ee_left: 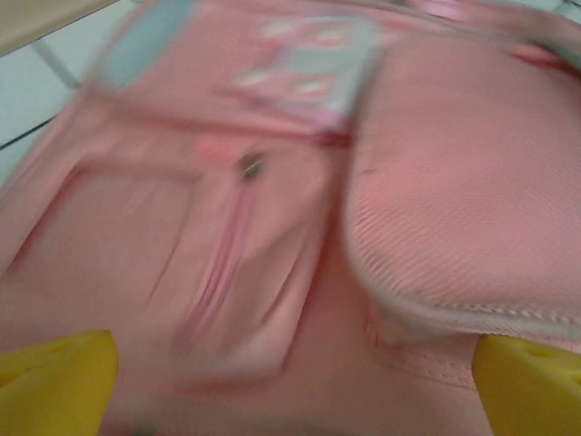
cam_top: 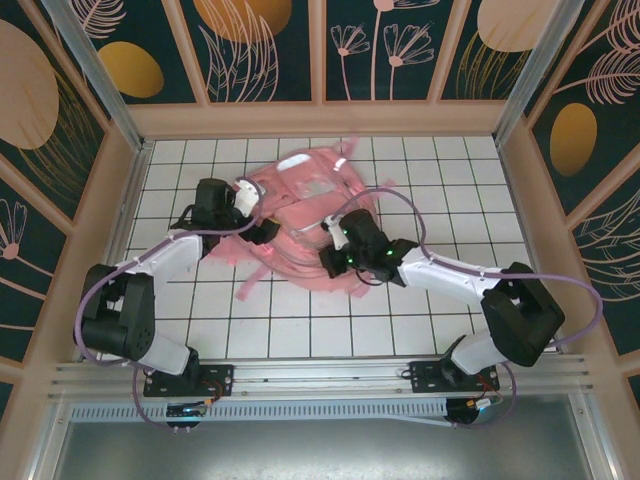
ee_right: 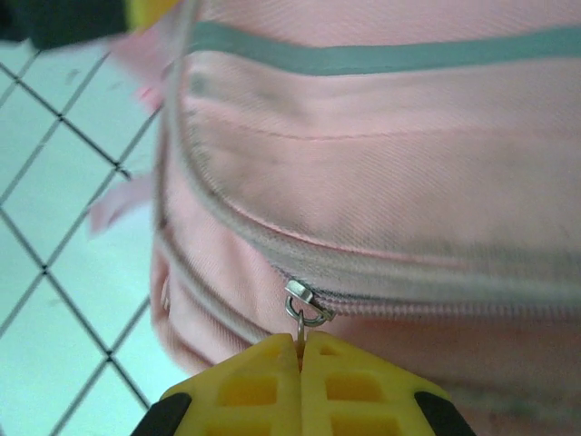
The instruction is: Pack the student bag
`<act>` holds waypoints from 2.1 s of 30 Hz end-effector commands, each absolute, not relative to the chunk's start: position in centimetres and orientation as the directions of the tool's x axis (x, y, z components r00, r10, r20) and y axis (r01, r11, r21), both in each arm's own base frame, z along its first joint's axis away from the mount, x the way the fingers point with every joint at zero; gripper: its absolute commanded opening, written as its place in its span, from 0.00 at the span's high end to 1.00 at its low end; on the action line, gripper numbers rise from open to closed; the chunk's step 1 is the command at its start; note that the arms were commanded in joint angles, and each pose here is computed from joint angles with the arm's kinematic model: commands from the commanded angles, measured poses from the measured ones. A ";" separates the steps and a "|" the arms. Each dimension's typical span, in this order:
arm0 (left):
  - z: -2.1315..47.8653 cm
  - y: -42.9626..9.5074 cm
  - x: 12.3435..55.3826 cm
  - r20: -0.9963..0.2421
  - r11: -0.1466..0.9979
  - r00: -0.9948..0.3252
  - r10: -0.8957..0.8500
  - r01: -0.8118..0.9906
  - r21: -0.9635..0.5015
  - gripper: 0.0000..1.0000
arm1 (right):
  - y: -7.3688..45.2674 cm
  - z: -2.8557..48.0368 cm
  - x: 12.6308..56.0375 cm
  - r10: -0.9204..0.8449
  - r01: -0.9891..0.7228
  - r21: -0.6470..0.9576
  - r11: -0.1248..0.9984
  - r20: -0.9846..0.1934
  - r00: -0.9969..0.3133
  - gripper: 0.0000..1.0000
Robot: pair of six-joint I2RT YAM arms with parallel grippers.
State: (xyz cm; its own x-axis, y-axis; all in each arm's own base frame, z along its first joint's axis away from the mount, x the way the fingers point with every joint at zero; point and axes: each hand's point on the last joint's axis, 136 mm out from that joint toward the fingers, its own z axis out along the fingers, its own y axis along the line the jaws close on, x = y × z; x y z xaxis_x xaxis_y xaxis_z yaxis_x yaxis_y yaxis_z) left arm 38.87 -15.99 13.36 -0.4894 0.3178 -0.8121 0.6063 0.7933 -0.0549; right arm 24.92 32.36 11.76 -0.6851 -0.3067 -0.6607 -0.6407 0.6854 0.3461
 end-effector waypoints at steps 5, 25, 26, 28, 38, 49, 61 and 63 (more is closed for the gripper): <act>17.6 -16.1 36.0 -0.598 0.776 -0.756 -0.266 0.201 -0.598 0.01 | 37.8 12.5 24.7 -0.258 -0.647 0.455 0.611 -0.659 -0.707 1.00; 11.0 -20.1 32.2 -0.276 0.704 -0.876 -0.395 -0.096 -0.703 0.74 | 41.7 12.3 23.2 -0.300 -0.698 0.455 0.553 -0.673 -0.677 1.00; 10.9 -20.1 32.3 -0.276 0.709 -0.877 -0.394 -0.098 -0.699 0.88 | 41.5 12.2 23.3 -0.296 -0.692 0.452 0.562 -0.672 -0.679 1.00; 11.1 -20.3 32.6 -0.281 0.709 -0.877 -0.389 -0.091 -0.699 1.00 | 40.9 11.7 23.6 -0.292 -0.673 0.437 0.597 -0.664 -0.689 1.00; 9.4 -15.6 34.3 -0.381 0.829 -0.873 -0.304 -0.046 -0.557 1.00 | 33.1 6.2 24.3 -0.310 -0.485 0.212 0.848 -0.544 -0.780 1.00; 9.0 -10.2 37.4 -0.484 0.981 -0.875 -0.029 0.067 -0.180 1.00 | 27.7 4.5 24.5 -0.268 -0.378 0.121 0.918 -0.513 -0.815 1.00; 11.2 -10.9 32.6 -0.410 0.923 -0.884 -0.226 -0.060 -0.381 0.44 | 43.1 9.6 22.5 -0.399 -0.690 0.322 0.649 -0.628 -0.668 1.00; 10.7 -10.9 31.4 -0.402 0.913 -0.878 -0.260 -0.087 -0.399 0.45 | 44.5 10.2 22.6 -0.398 -0.710 0.335 0.619 -0.645 -0.652 1.00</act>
State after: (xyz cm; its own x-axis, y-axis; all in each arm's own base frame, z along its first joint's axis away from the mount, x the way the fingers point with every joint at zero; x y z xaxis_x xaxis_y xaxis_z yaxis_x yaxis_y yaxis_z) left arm 33.08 -10.50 11.11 -0.8781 -0.1839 -0.4418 -0.0251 0.9396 -0.3412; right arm 23.08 41.56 8.03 -0.7065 -0.3806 -0.5967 -0.6374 0.7086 0.3027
